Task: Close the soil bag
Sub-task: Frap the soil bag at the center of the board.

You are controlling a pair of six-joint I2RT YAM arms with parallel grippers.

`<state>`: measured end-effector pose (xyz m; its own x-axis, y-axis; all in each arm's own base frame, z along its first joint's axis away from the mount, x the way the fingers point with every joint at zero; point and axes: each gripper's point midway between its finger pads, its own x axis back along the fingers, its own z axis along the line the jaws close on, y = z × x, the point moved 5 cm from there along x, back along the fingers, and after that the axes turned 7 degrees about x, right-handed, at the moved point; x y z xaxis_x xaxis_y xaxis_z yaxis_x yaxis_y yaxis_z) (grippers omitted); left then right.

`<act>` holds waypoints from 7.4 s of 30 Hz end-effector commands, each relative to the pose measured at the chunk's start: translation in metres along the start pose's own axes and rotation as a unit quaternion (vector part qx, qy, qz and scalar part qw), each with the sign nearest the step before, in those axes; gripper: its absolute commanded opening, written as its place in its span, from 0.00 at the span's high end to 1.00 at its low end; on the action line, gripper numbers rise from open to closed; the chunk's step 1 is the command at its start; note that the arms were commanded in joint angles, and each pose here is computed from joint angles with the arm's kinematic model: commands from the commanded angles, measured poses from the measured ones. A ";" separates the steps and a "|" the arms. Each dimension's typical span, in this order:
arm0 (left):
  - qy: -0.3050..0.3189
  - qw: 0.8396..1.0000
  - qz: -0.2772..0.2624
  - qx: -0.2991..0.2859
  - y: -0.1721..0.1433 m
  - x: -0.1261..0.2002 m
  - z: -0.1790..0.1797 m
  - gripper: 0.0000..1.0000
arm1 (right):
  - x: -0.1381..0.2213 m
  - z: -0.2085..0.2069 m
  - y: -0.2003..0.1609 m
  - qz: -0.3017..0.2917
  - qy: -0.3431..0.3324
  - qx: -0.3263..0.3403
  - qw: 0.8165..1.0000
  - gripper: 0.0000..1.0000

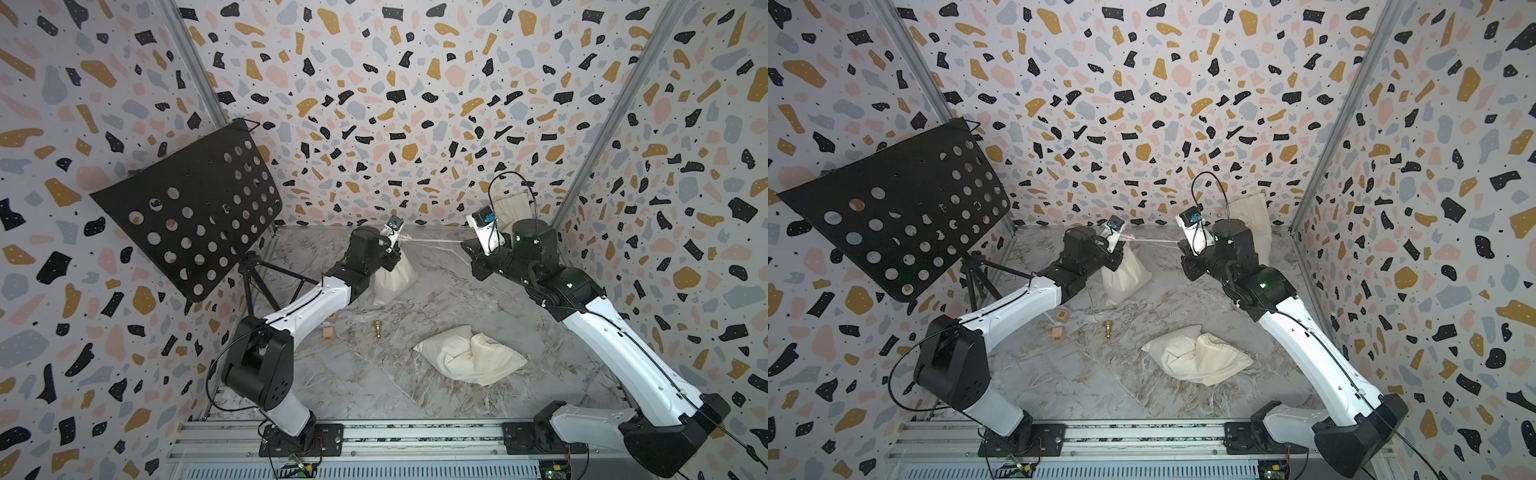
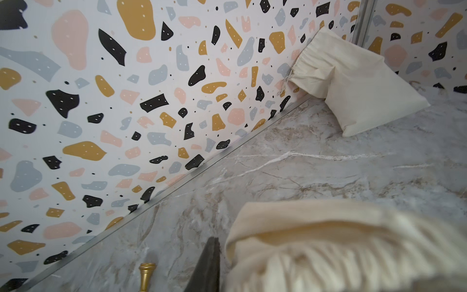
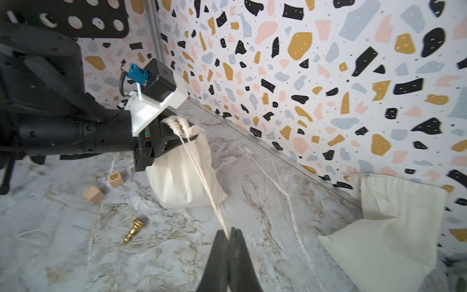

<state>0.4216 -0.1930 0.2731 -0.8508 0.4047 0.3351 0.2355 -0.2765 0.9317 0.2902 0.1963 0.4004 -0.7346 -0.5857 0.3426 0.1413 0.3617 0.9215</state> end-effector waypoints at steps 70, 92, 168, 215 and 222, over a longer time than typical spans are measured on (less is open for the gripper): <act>0.023 0.991 0.085 0.098 -0.072 -0.032 0.067 0.81 | 0.042 -0.038 0.045 -0.097 -0.025 -0.037 0.994 1.00; 0.027 0.995 -0.077 0.063 -0.080 0.093 0.006 0.06 | -0.062 0.085 0.045 -0.032 0.178 0.010 0.984 1.00; -0.192 0.964 -0.179 0.032 0.048 0.132 -0.073 0.03 | -0.024 0.044 0.076 -0.073 0.135 0.002 0.988 1.00; -0.224 0.944 -0.193 0.147 0.143 0.130 -0.068 1.00 | -0.047 0.044 0.001 -0.036 0.065 0.046 0.996 0.40; -0.238 0.939 -0.193 0.155 0.144 0.130 -0.071 1.00 | -0.072 0.043 0.015 -0.058 0.071 0.036 0.995 0.55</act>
<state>0.3214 -0.2457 0.4015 -0.6271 0.7778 0.0421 0.2280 0.1317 0.9647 0.3146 0.2729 0.3348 -0.6082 -0.6841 0.4026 0.1094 0.4300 0.8962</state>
